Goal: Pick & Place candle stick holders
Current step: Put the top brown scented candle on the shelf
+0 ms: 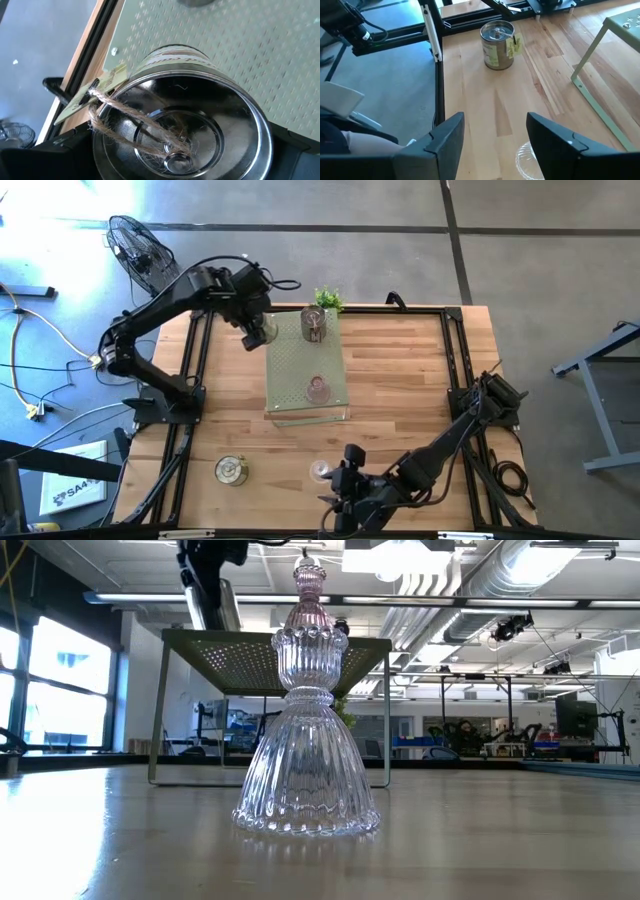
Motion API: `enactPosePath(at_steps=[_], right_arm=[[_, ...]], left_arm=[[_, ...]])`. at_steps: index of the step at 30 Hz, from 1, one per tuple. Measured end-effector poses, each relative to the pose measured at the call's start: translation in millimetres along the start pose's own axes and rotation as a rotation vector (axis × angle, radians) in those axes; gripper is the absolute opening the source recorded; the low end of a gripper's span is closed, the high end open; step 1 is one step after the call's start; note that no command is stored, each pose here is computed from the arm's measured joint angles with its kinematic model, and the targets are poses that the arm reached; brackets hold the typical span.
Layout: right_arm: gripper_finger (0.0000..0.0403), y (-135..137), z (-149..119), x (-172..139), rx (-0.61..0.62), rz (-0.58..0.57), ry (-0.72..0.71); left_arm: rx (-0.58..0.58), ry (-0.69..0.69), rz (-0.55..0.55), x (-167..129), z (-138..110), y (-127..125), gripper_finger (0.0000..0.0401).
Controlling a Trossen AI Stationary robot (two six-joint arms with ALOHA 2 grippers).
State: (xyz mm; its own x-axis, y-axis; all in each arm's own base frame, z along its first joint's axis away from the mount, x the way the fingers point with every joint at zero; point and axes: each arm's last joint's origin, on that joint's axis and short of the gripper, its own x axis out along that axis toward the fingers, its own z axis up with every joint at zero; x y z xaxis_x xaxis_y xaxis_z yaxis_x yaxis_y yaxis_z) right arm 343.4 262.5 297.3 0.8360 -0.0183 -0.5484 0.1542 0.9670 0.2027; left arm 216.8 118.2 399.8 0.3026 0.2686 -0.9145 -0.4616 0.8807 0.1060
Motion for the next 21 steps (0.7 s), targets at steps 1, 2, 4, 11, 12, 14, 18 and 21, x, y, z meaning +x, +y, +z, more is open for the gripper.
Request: enactPosePath(at_steps=[1,2,4,11,12,14,18,21], right_arm=[[0.0209,0.9,-0.7,-0.7,0.006,0.0,-0.001],[0.0209,1.6,-1.3,-1.4,0.01,-0.002,-0.005],[0.0209,3.8,-3.0,-3.4,0.005,-0.005,-0.011],[0.0208,10.4,-8.3,-9.8,0.009,-0.021,-0.037],[0.0208,11.1,-8.9,-10.5,0.013,-0.021,-0.039],[0.0208,11.9,-9.6,-11.3,0.021,-0.023,-0.042],[0.0208,12.4,-10.2,-12.0,0.023,-0.027,-0.046],[0.0208,12.6,-11.3,-10.6,0.036,-0.033,-0.048]], left_arm=[[0.0,-0.004,-0.001,-0.2,2.6,0.0,0.0356],[0.0,-0.006,-0.005,0.3,5.3,0.0,0.0356],[0.0,0.004,-0.013,4.0,10.5,-0.2,0.0356],[0.024,0.059,0.0,20.9,21.4,-0.4,0.0363],[0.025,0.069,0.009,24.8,23.4,-0.4,0.0361],[0.03,0.08,0.008,31.1,26.8,-0.7,0.0357],[0.038,0.087,0.006,40.9,32.8,-1.4,0.0356],[0.038,0.063,0.002,46.0,38.2,-1.8,0.0361]])
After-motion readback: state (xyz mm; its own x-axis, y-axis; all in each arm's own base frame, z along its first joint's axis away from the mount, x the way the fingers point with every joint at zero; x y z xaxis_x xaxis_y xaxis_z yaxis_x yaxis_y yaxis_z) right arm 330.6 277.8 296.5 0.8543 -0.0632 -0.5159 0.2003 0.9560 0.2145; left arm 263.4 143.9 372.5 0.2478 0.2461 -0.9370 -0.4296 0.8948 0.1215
